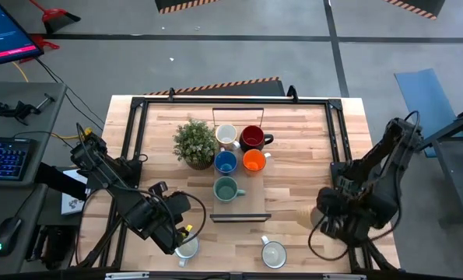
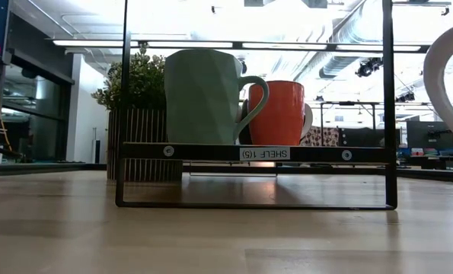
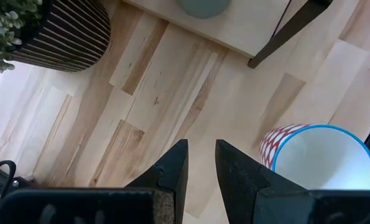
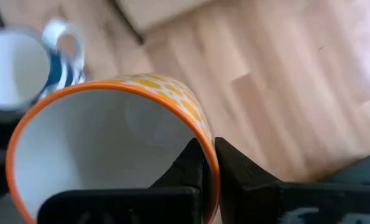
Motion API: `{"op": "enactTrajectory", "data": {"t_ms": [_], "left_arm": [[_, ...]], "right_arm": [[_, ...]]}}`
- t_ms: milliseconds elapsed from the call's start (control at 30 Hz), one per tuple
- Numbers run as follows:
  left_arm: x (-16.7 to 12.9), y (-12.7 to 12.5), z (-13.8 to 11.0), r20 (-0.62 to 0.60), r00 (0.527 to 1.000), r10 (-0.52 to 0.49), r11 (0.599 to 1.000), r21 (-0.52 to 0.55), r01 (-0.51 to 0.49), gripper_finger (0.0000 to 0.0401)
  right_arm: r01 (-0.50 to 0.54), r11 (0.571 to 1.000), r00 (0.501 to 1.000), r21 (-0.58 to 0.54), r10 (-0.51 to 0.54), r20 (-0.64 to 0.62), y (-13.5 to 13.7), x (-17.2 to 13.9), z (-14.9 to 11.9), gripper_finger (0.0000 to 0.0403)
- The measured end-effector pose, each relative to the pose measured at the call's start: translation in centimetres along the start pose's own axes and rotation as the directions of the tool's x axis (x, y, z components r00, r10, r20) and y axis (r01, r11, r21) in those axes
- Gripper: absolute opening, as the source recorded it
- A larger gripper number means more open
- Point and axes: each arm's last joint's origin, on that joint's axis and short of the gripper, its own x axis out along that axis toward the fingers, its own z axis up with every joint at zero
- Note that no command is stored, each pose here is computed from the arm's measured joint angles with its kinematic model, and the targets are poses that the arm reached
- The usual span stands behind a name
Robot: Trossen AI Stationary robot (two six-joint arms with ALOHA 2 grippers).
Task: Place coffee mugs
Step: Put the yellow mug on the shelf
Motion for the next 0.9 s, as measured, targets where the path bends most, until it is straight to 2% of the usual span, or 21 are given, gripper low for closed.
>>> {"op": "enactTrajectory", "data": {"t_ms": [167, 400, 667, 900], "left_arm": [[0.0, 0.0, 0.0, 0.0, 1.0, 0.0, 1.0, 0.0, 0.0, 0.0071], [0.0, 0.0, 0.0, 0.0, 1.0, -0.001, 1.0, -0.003, 0.001, 0.0071], [0.0, 0.0, 0.0, 0.001, 1.0, -0.001, 1.0, -0.003, 0.001, 0.0071], [0.0, 0.0, 0.1, 0.021, 1.0, 0.003, 1.0, -0.006, -0.003, 0.0071]], "right_arm": [[0.036, 0.999, 0.998, 0.031, -0.038, 0.046, -2.0, -1.1, 2.7, 0.0], [0.068, 0.996, 0.997, -0.055, -0.067, 0.024, -4.0, -0.3, 7.5, 0.0], [-0.042, 0.991, 0.997, -0.129, 0.05, 0.065, -5.6, 1.1, 12.2, 0.0], [-0.068, 0.979, 0.997, -0.192, 0.075, 0.032, -5.3, 3.8, 14.7, 0.0]]}}
